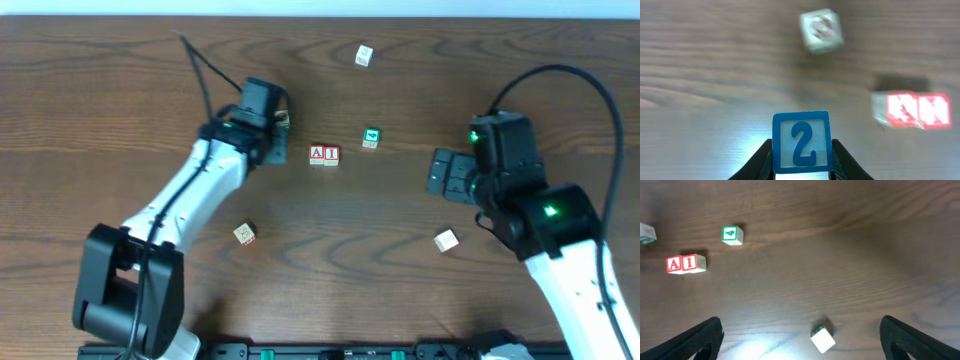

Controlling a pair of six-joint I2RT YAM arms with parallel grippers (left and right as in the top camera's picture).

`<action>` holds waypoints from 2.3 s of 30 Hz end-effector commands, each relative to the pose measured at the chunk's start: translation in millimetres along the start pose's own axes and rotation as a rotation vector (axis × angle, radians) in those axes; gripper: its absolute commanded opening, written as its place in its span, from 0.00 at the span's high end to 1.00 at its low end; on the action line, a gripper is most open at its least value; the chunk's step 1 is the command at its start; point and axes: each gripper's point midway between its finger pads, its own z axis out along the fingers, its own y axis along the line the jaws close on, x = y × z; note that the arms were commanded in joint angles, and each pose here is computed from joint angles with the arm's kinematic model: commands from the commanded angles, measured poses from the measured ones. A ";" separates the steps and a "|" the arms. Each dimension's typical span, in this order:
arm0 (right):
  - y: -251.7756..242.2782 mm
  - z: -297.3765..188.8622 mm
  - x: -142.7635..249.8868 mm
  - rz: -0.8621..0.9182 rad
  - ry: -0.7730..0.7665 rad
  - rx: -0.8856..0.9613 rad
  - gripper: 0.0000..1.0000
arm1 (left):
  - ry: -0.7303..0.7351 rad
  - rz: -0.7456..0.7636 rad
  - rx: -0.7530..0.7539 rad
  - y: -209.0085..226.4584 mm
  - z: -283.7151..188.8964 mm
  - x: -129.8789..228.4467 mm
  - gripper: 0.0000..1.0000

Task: Spell out Ai2
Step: 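Carry the blue '2' block toward the right of the 'AI' blocks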

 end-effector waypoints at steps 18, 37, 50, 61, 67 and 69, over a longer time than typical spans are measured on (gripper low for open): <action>-46.3 -10.1 -2.8 0.123 -0.026 0.125 0.01 | -0.064 0.157 0.100 -131.3 -7.7 65.1 0.90; -43.2 -8.3 -0.1 0.145 0.001 0.080 0.01 | -0.107 0.101 0.178 -136.3 26.5 93.9 0.94; -43.0 -8.3 2.9 0.140 0.015 0.078 0.01 | -0.058 0.112 0.196 -140.4 42.8 107.6 0.90; -48.0 -9.7 16.0 0.147 0.065 0.103 0.01 | -0.096 0.103 0.224 -147.5 40.5 98.2 0.65; -49.4 -13.7 18.2 0.154 0.063 0.103 0.01 | -0.100 0.101 0.227 -148.3 40.2 97.1 0.58; -50.9 -15.9 22.0 0.173 0.072 0.107 0.01 | -0.104 0.102 0.229 -148.7 39.1 96.2 0.57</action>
